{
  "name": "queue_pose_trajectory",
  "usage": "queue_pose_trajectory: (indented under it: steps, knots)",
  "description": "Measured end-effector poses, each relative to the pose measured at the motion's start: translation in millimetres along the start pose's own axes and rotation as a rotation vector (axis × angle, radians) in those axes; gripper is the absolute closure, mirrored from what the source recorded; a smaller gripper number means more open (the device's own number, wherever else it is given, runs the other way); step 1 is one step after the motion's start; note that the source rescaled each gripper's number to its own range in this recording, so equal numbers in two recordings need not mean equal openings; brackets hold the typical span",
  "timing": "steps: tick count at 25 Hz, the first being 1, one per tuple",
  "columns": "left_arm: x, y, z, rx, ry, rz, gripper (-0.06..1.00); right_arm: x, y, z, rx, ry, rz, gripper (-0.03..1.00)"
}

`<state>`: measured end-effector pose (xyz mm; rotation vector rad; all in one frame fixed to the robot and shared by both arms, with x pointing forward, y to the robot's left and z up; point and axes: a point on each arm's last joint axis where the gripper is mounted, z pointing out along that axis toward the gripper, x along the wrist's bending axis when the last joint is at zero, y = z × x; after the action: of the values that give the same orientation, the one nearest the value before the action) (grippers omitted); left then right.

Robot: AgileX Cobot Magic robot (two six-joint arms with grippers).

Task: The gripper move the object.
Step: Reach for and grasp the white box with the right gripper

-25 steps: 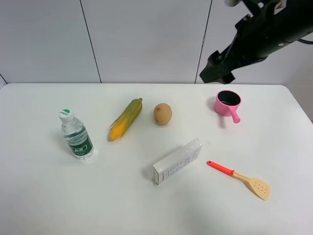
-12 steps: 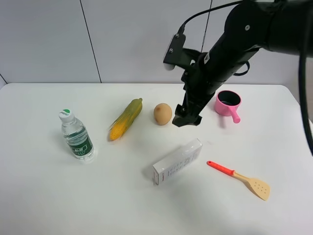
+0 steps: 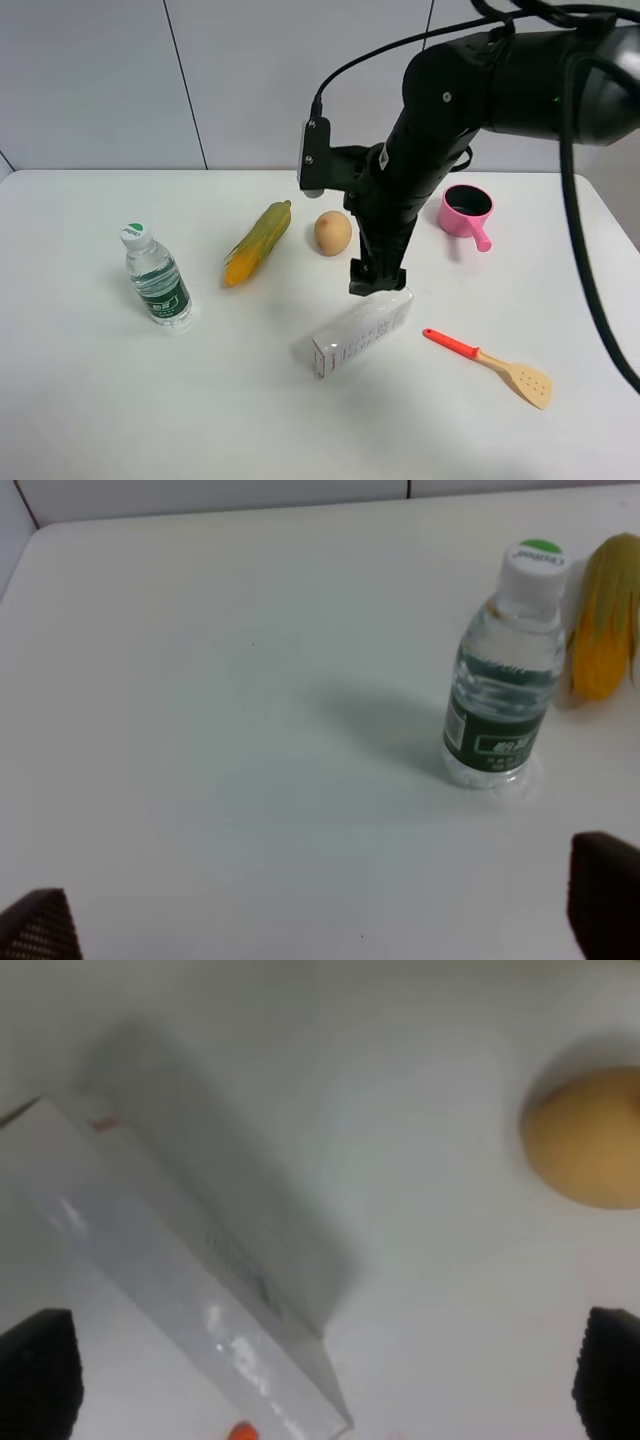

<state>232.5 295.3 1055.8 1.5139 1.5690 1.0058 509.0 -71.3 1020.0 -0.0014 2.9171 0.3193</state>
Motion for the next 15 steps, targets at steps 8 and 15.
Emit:
queue_pose_trajectory:
  steps: [8, 15]
  knots:
    - [0.1, 0.0, 0.0, 0.0, 0.001, 0.0, -0.06, 8.6, -1.9, 35.8, 0.131, 0.122, -0.002, -0.03]
    - [0.1, 0.0, 0.0, 0.0, 0.001, 0.0, -0.06, 8.7, -4.0, 60.4, 0.174, 0.159, -0.007, -0.03]
